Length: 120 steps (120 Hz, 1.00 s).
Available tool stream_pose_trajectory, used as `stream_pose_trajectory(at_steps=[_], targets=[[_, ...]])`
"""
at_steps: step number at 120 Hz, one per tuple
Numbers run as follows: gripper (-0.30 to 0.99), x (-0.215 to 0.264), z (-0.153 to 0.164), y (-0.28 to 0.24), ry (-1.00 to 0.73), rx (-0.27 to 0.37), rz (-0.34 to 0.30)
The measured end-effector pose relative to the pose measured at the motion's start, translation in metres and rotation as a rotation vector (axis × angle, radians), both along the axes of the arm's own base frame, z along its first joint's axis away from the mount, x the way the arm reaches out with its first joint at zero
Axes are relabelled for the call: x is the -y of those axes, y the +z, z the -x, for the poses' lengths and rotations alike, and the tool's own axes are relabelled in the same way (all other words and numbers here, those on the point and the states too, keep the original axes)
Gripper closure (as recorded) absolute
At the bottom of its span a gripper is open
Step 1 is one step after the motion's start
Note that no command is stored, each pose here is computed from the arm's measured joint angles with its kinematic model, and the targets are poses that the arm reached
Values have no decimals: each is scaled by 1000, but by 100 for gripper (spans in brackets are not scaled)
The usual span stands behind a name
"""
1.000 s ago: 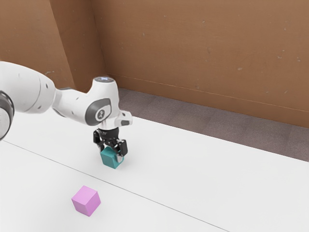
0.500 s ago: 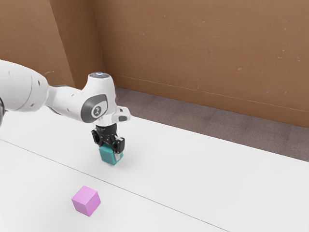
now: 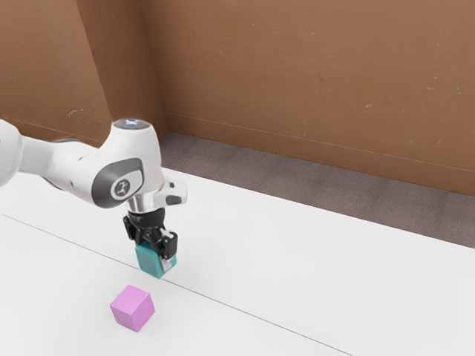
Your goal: Pick up the blue block with one arm, and put the blue block on the pink block with one arm
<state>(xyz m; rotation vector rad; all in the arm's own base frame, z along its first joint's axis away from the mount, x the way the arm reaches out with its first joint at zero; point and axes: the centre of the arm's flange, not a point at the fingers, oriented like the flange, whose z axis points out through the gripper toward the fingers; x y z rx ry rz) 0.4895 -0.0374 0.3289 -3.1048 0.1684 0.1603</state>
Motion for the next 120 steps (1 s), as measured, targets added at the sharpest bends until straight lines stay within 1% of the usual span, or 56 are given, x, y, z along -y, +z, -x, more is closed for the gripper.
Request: stream_pose_trajectory(at_steps=[18, 40, 52, 87, 120], targets=[[29, 8, 16, -7, -10, -21, -4], [29, -11, 29, 0, 40, -13, -5], [29, -13, 37, 6, 47, -6, -6], [29, -14, 67, -6, 57, -46, -11], [30, -14, 79, -10, 62, -57, -15]])
